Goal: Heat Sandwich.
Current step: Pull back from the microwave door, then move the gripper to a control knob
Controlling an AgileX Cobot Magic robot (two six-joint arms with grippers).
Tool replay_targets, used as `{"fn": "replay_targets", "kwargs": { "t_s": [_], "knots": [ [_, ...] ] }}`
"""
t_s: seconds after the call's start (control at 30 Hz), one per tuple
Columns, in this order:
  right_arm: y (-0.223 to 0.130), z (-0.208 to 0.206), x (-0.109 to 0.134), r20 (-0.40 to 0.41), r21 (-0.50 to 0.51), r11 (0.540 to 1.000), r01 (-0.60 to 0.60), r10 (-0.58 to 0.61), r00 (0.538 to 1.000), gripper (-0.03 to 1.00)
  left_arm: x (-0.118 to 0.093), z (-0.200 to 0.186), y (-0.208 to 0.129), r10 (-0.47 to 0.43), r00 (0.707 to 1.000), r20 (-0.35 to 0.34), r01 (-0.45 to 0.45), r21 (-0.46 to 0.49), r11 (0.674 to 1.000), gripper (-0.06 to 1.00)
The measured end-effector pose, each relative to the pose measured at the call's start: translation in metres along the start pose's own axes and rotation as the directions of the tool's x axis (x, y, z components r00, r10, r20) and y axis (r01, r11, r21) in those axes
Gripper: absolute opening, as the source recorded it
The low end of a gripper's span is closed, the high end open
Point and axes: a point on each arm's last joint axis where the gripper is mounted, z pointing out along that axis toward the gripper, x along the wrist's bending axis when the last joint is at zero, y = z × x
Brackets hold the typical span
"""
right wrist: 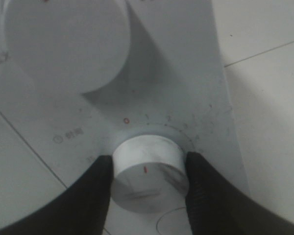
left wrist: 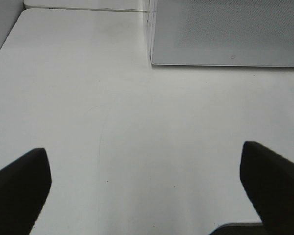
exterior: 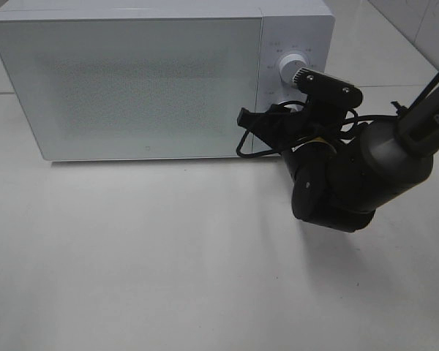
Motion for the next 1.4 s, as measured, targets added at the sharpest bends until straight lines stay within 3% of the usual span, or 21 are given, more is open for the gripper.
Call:
{"fn": "replay_targets", "kwargs": {
  "t_s": [0.1, 0.33, 0.47, 0.57, 0.63, 0.73, 0.8, 0.83, 0.87, 0.9, 0.97, 1.0, 1.03, 1.07, 1.13, 1.17, 1.23, 1.4],
  "knots": [
    [-0.0004, -0.0004, -0.0003, -0.003, 0.002, 0.988, -0.154, 0.154, 0.988, 0.43, 0.0000, 0.0000, 0.0000, 0.000, 1.000, 0.000, 0.000, 0.000, 1.000, 0.97],
    [-0.0004, -0.0006, 0.0002, -0.006, 0.002, 0.934, -0.358, 0.358, 0.934, 0.43, 0.0000, 0.0000, 0.0000, 0.000, 1.000, 0.000, 0.000, 0.000, 1.000, 0.97],
    [-0.0007, -0.0011, 0.0004, -0.011, 0.007, 0.845, -0.534, 0.534, 0.845, 0.43, 0.0000, 0.0000, 0.0000, 0.000, 1.000, 0.000, 0.000, 0.000, 1.000, 0.97],
    [-0.0005, -0.0014, 0.0003, -0.016, 0.007, 0.805, -0.593, 0.593, 0.805, 0.43, 0.0000, 0.0000, 0.0000, 0.000, 1.000, 0.000, 0.000, 0.000, 1.000, 0.97],
    [-0.0002, -0.0017, -0.0001, -0.019, 0.004, 0.740, -0.673, 0.673, 0.739, 0.43, 0.0000, 0.0000, 0.0000, 0.000, 1.000, 0.000, 0.000, 0.000, 1.000, 0.97],
    [0.0001, -0.0018, 0.0001, -0.025, 0.005, 0.695, -0.719, 0.718, 0.695, 0.43, 0.0000, 0.0000, 0.0000, 0.000, 1.000, 0.000, 0.000, 0.000, 1.000, 0.97],
    [0.0004, -0.0019, 0.0001, -0.027, 0.006, 0.612, -0.791, 0.791, 0.611, 0.43, 0.0000, 0.0000, 0.0000, 0.000, 1.000, 0.000, 0.000, 0.000, 1.000, 0.97],
    [0.0004, -0.0019, 0.0001, -0.027, 0.006, 0.612, -0.791, 0.791, 0.611, 0.43, 0.0000, 0.0000, 0.0000, 0.000, 1.000, 0.000, 0.000, 0.000, 1.000, 0.97],
    [0.0005, -0.0019, 0.0001, -0.027, 0.006, 0.582, -0.813, 0.813, 0.581, 0.43, 0.0000, 0.0000, 0.0000, 0.000, 1.000, 0.000, 0.000, 0.000, 1.000, 0.97],
    [0.0005, -0.0019, 0.0001, -0.027, 0.008, 0.519, -0.855, 0.854, 0.519, 0.43, 0.0000, 0.0000, 0.0000, 0.000, 1.000, 0.000, 0.000, 0.000, 1.000, 0.97],
    [0.0006, -0.0019, 0.0001, -0.027, 0.010, 0.456, -0.890, 0.890, 0.456, 0.43, 0.0000, 0.0000, 0.0000, 0.000, 1.000, 0.000, 0.000, 0.000, 1.000, 0.97],
    [0.0006, -0.0019, 0.0001, -0.027, 0.010, 0.456, -0.890, 0.890, 0.456, 0.43, 0.0000, 0.0000, 0.0000, 0.000, 1.000, 0.000, 0.000, 0.000, 1.000, 0.97],
    [0.0007, -0.0019, 0.0001, -0.027, 0.010, 0.416, -0.909, 0.909, 0.416, 0.43, 0.0000, 0.0000, 0.0000, 0.000, 1.000, 0.000, 0.000, 0.000, 1.000, 0.97],
    [0.0008, -0.0019, -0.0002, -0.027, 0.009, 0.345, -0.939, 0.938, 0.344, 0.43, 0.0000, 0.0000, 0.0000, 0.000, 1.000, 0.000, 0.000, 0.000, 1.000, 0.97],
    [0.0010, -0.0018, -0.0003, -0.028, 0.009, 0.271, -0.963, 0.962, 0.270, 0.43, 0.0000, 0.0000, 0.0000, 0.000, 1.000, 0.000, 0.000, 0.000, 1.000, 0.97],
    [0.0010, -0.0018, -0.0003, -0.028, 0.009, 0.271, -0.963, 0.962, 0.270, 0.43, 0.0000, 0.0000, 0.0000, 0.000, 1.000, 0.000, 0.000, 0.000, 1.000, 0.97],
    [0.0011, -0.0019, -0.0004, -0.028, 0.010, 0.192, -0.981, 0.981, 0.192, 0.43, 0.0000, 0.0000, 0.0000, 0.000, 1.000, 0.000, 0.000, 0.000, 1.000, 0.97],
    [0.0011, -0.0019, -0.0004, -0.027, 0.011, 0.155, -0.988, 0.988, 0.155, 0.43, 0.0000, 0.0000, 0.0000, 0.000, 1.000, 0.000, 0.000, 0.000, 1.000, 0.97]
  ]
}}
